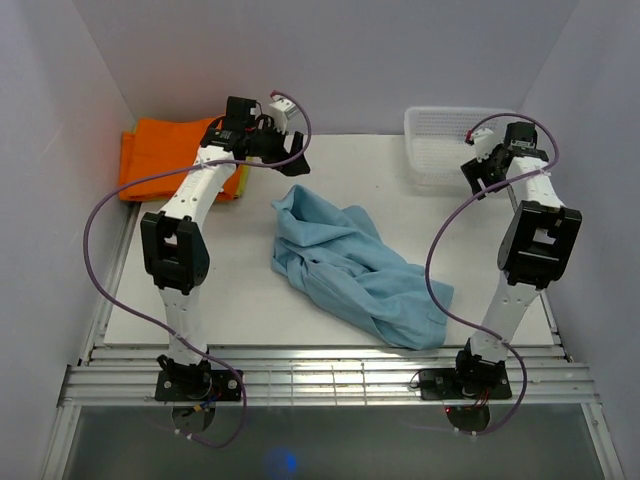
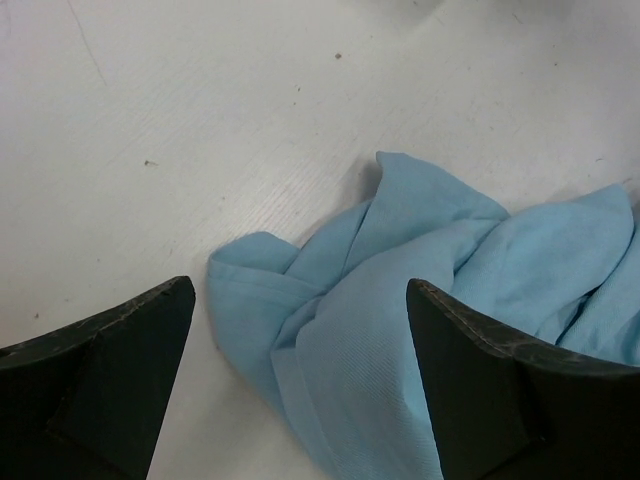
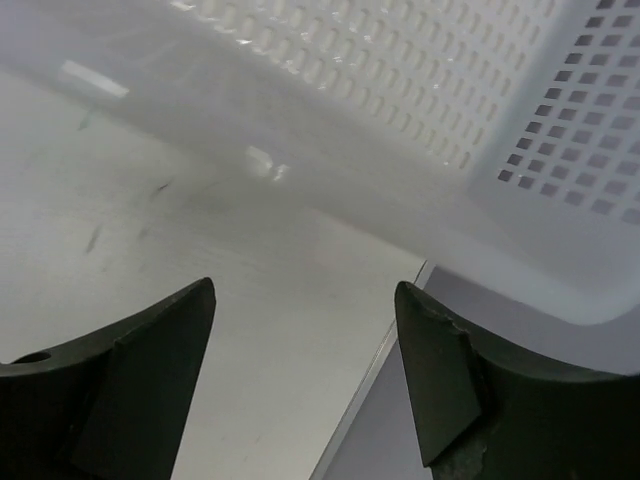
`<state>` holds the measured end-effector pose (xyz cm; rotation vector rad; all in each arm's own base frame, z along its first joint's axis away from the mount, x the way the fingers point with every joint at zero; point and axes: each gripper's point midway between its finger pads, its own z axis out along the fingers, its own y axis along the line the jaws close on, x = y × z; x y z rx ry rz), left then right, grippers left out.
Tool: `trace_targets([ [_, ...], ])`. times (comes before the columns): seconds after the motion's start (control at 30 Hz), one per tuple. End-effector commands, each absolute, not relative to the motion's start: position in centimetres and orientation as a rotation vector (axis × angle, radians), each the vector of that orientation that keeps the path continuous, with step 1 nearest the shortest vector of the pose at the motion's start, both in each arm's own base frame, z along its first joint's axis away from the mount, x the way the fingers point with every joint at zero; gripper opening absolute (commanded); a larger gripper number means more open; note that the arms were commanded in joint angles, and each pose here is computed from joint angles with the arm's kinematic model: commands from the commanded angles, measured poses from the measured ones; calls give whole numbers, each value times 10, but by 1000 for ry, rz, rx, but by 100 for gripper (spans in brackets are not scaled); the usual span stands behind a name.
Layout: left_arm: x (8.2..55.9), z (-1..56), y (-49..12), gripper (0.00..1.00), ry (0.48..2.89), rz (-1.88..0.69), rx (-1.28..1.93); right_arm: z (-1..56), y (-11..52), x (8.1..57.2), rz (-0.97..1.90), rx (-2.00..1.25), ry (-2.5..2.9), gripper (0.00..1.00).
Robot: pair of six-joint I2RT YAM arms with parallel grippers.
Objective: Fold and stack the trousers
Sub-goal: Flatten the trousers out
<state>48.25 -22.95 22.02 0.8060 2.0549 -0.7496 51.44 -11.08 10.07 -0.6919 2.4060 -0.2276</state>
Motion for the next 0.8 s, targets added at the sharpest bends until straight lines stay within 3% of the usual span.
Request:
trace_targets([
  [0.0, 486, 227, -243, 98, 2010, -824, 890, 179, -50, 465, 39, -886, 2224, 81],
  [0.2, 470, 215, -271, 98, 1963, -845, 1101, 149, 15, 334, 548, -1052, 2358, 100],
  [0.27, 457, 198, -283, 98, 1990, -851, 1167, 126, 24, 302, 614, -1078, 2416, 91],
  [0.47, 428, 141, -278, 97, 2116, -793, 1274, 69, 41, 250, 623, -1126, 2500, 90],
  [0.57, 419, 123, -267, 77, 2184, -752, 1278, 44, 46, 244, 555, -1170, 2522, 94],
  [0.6, 417, 123, -264, 55, 2193, -736, 1277, 40, 47, 244, 539, -1184, 2527, 99],
  [0.63, 417, 123, -258, 45, 2209, -689, 1272, 36, 47, 246, 522, -1195, 2527, 89],
  [0.67, 412, 118, -251, 36, 2231, -676, 1272, 34, 43, 248, 493, -1190, 2543, 63],
  [0.7, 411, 137, -247, 26, 2199, -649, 1248, 37, 41, 252, 471, -1184, 2543, 52],
  [0.73, 412, 145, -239, 0, 2201, -631, 1210, 43, 38, 255, 443, -1178, 2534, 45],
  [0.77, 412, 153, -230, 0, 2206, -601, 1169, 49, 34, 259, 410, -1173, 2520, 28],
])
